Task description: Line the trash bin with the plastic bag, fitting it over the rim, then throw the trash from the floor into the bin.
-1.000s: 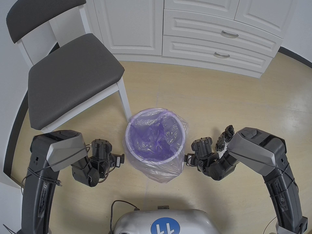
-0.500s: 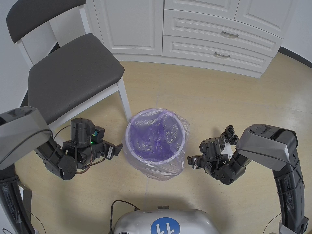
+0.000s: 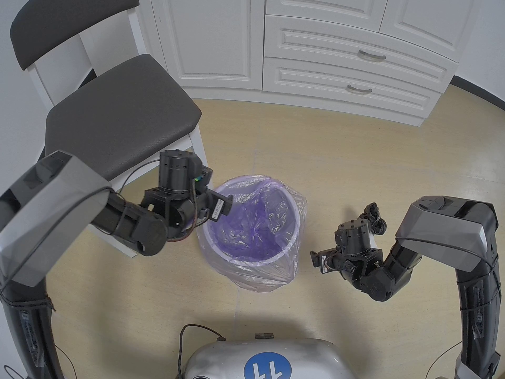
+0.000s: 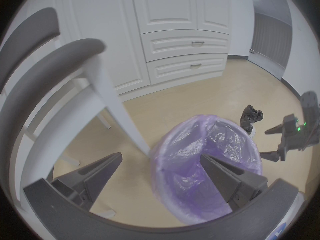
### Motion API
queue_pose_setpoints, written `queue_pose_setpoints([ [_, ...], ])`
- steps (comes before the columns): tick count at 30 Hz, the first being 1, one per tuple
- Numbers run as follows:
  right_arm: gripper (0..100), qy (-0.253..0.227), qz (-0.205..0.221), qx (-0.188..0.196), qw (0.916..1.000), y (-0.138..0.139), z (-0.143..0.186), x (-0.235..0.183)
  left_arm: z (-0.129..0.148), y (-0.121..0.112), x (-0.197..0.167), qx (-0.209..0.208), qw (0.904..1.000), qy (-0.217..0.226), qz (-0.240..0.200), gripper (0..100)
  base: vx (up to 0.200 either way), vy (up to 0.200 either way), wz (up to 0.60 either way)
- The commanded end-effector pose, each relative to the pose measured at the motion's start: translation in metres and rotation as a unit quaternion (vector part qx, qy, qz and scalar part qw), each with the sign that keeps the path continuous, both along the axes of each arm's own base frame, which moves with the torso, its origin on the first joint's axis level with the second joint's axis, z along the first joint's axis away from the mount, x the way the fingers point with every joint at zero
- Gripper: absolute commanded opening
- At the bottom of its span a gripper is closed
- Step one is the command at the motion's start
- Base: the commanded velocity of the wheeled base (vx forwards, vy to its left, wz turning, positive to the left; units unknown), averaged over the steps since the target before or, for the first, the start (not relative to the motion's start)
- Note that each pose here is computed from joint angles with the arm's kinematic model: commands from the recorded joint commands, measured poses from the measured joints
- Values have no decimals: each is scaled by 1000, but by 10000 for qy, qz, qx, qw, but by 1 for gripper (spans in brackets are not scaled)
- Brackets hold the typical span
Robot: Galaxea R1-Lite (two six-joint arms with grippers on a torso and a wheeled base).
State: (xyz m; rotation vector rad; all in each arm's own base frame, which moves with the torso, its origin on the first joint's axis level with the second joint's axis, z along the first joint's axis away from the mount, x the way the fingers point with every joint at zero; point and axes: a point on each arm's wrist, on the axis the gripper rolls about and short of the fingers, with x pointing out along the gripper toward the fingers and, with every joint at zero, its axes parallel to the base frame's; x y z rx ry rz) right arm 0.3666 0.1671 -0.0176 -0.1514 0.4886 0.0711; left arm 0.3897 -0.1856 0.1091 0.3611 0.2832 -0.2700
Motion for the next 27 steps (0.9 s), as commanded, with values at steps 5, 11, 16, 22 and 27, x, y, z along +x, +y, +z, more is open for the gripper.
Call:
queue_pose_setpoints([
  [5,100,-534,232,-245,9980,-7,16,-15,-54,-48,26,805,9968,3,14,100,0,0,0],
  [11,100,-577,243,-287,9976,-9,16,-16,-63,-53,35,1029,9946,-90,108,100,0,0,0],
  [16,100,-563,224,-301,9977,-10,14,-14,-71,-54,41,1309,9909,-217,221,100,0,0,0],
  [22,100,-578,216,-298,9976,-10,15,-14,-65,-59,54,1271,9897,-533,396,100,0,0,0],
  [27,100,-570,178,-303,9978,-13,14,-12,-57,-62,64,1217,9868,-788,716,100,0,0,0],
])
